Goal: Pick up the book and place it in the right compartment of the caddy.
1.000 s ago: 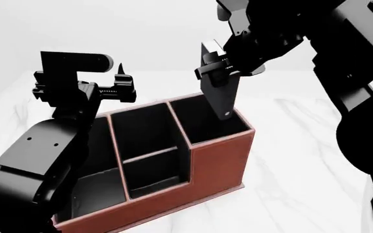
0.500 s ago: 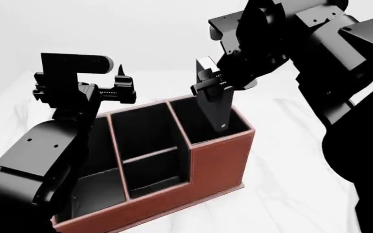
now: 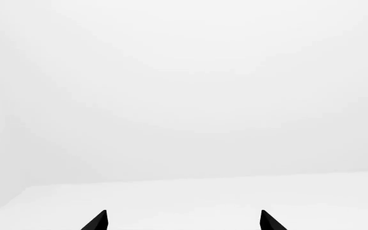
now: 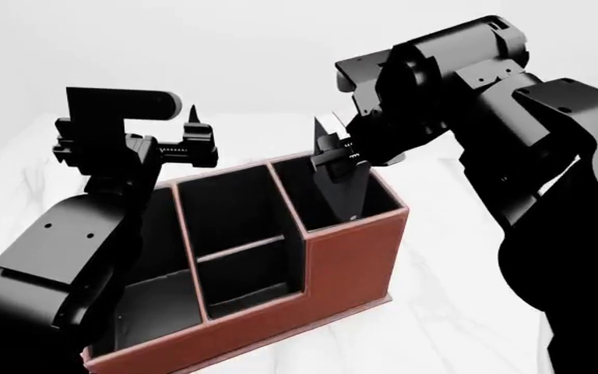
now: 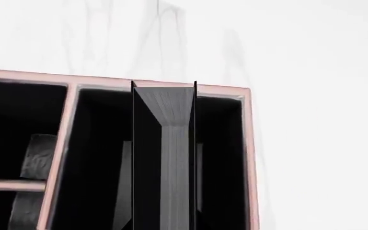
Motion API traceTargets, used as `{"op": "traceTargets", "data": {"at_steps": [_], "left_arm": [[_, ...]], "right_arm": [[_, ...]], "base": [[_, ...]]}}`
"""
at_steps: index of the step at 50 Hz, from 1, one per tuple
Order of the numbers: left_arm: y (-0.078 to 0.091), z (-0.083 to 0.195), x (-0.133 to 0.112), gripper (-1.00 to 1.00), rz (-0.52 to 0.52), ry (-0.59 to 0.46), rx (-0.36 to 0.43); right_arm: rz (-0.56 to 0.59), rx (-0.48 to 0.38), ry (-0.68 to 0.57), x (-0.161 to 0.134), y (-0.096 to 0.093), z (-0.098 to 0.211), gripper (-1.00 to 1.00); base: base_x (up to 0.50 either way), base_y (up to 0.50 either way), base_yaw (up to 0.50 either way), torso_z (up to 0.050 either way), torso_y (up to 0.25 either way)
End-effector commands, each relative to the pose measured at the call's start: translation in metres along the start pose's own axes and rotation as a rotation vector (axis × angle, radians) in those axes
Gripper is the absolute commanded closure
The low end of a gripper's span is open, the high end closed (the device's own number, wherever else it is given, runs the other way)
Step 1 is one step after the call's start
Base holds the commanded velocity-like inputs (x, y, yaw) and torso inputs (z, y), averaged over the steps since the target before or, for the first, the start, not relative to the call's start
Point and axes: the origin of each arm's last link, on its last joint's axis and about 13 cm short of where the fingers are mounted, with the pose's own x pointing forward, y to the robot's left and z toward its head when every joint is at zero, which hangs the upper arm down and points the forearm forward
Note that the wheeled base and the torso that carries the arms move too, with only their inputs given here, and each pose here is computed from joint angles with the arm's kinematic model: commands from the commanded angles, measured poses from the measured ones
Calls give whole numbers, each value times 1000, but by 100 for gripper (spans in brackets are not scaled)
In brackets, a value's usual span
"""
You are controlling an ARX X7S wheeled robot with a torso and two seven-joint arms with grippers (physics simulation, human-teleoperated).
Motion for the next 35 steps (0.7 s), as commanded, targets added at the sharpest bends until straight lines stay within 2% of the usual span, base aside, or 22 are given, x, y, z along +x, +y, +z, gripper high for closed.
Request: {"op": "traceTargets", "data": {"at_steps": [1,22,35], "left_arm": [[0,-1,0,-100,1,2,0],[1,-5,-1,-100,3,9,-6],[2,-6,0,-100,6,10,-4]], "right_arm": [[-3,9,-8,14,-4,-7,100],[2,7,37,44,0,-29,100],[7,22,38,49,0,-32,100]], "base": [[0,0,0,0,0],[0,0,0,0,1],[0,0,0,0,1]]}}
